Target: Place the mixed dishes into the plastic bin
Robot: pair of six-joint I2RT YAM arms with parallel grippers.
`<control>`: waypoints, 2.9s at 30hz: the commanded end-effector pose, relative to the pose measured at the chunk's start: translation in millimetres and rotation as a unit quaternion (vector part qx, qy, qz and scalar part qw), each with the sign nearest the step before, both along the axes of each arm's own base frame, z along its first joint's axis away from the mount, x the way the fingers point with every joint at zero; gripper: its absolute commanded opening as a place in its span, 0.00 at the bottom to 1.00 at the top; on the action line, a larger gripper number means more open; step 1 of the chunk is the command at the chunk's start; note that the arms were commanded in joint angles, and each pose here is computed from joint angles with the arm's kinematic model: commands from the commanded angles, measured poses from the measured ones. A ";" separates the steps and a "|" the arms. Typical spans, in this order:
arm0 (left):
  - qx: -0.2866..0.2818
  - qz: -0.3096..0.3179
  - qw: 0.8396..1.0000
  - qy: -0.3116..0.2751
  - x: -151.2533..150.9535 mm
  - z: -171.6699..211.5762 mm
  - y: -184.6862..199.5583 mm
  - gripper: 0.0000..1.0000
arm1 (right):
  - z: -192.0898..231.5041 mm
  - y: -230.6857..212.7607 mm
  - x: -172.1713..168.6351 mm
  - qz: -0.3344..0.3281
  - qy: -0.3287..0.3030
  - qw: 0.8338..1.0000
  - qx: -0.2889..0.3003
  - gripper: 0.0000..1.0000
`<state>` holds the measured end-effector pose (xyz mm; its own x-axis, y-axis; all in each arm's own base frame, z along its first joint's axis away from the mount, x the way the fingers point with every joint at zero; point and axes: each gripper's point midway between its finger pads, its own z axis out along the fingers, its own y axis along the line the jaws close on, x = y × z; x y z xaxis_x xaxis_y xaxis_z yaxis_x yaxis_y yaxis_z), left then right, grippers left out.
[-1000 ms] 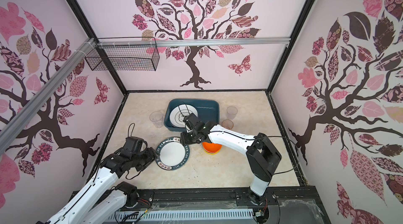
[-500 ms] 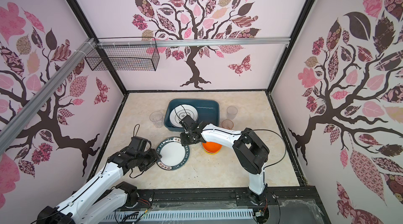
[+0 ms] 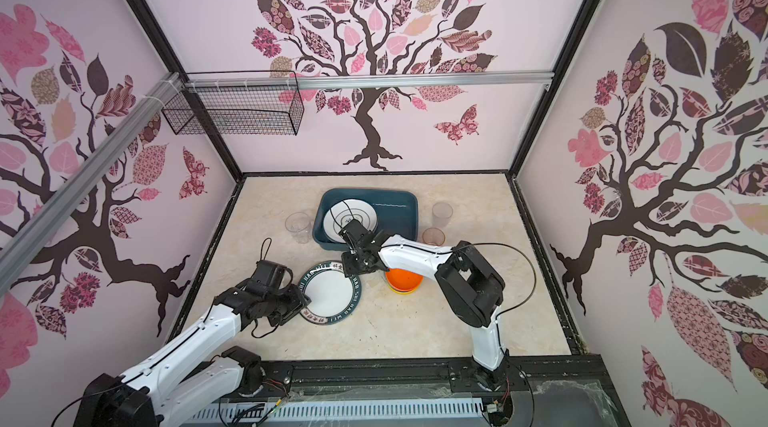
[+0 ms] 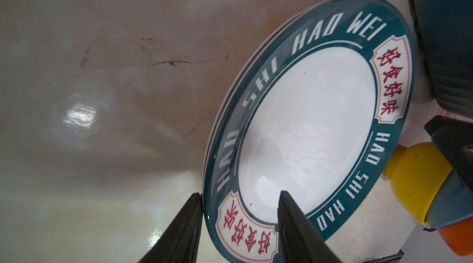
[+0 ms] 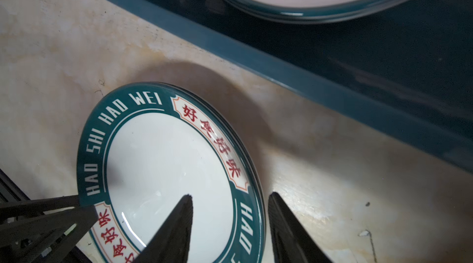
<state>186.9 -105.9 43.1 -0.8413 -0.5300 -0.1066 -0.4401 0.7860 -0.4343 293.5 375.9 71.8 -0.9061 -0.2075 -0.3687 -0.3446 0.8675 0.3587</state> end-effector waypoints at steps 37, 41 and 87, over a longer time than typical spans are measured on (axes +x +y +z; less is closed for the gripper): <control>-0.007 -0.001 1.000 0.005 -2.3 -14.4 -3.3 0.37 | -31.1 18.2 -4.9 0.023 0.036 0.999 -0.003 0.41; -0.007 -0.002 1.000 0.005 -2.3 -14.6 -3.2 0.37 | -29.6 19.5 -5.3 0.025 0.034 0.999 0.000 0.37; 0.000 0.013 1.000 -0.002 -7.4 -9.9 4.1 0.35 | -59.3 21.8 -22.8 0.051 0.071 0.996 -0.014 0.18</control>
<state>176.5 -98.9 33.9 -0.8285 -0.5517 -0.0961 -0.4728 0.7810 -0.4080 295.5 395.6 42.9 -0.9063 -0.2580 -0.3348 -0.3817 0.8398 0.3861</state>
